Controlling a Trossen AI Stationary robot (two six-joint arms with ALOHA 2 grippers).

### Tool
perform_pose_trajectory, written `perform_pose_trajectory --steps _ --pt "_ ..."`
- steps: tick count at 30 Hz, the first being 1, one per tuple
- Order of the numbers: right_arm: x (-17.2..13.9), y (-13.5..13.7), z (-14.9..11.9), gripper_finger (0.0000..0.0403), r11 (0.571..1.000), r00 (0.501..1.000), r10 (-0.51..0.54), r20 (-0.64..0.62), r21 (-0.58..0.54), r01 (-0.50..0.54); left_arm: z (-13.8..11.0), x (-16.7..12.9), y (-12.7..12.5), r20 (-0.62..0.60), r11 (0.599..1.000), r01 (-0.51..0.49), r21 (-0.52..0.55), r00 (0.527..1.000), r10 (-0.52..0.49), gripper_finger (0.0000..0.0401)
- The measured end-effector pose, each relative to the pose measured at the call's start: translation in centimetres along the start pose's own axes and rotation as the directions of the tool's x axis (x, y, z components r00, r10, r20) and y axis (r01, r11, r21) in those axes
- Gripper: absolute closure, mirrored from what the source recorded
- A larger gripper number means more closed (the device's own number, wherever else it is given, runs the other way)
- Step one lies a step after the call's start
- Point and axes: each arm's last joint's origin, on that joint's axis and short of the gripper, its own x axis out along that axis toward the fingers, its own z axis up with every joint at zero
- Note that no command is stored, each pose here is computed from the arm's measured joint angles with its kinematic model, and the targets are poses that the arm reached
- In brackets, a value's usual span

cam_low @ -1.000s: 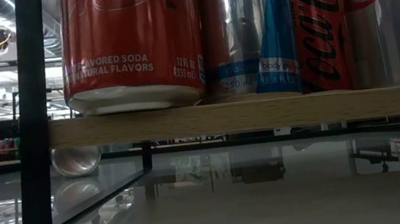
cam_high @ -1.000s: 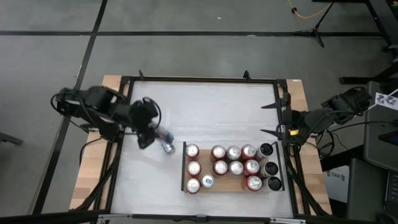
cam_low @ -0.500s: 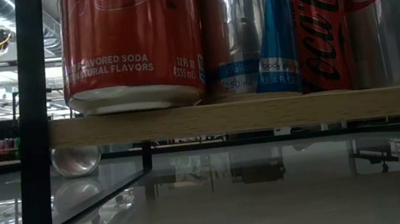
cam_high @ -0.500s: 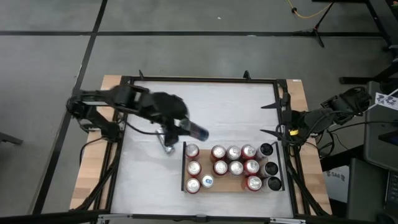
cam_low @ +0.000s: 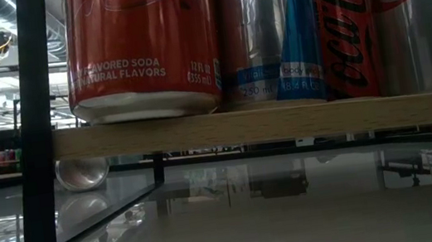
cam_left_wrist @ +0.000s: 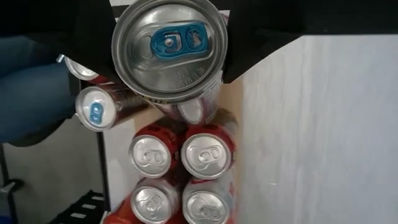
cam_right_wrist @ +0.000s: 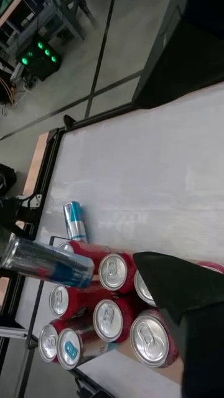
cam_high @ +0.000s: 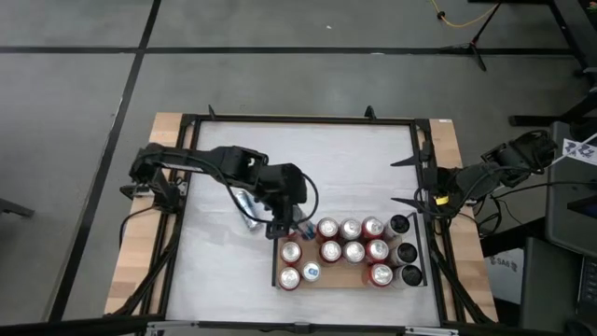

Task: Place canned beverage on shelf
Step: Put the bottom left blue soda can on the shelf

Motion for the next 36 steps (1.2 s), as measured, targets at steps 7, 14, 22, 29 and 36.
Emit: perform_pose_trajectory --steps 7,14,22,29,36 --pt "0.0 0.0 0.0 0.0017 1.0 1.0 -0.001 0.0 0.0 0.001 0.1 0.0 -0.2 0.014 1.0 0.02 0.005 1.0 -0.02 0.019" --pt "0.0 0.0 0.0 0.0017 1.0 1.0 -0.001 -0.001 -0.001 0.001 0.0 1.6 -0.8 -0.024 1.0 0.022 0.018 0.999 -0.022 0.019" --pt "0.0 0.0 0.0 0.0017 1.0 1.0 0.002 -0.003 -0.002 -0.002 0.1 3.3 -0.9 -0.047 1.0 0.0 0.021 0.999 0.001 0.019" --pt "0.0 0.0 -0.1 0.0017 1.0 1.0 0.007 -0.008 -0.005 -0.007 0.1 4.3 -0.9 -0.066 1.0 -0.012 0.022 0.998 0.013 0.019" --pt "0.0 0.0 -0.1 0.0017 1.0 1.0 0.007 -0.008 -0.006 -0.007 0.0 5.8 -0.9 -0.1 0.999 -0.023 0.023 0.995 0.025 0.019"
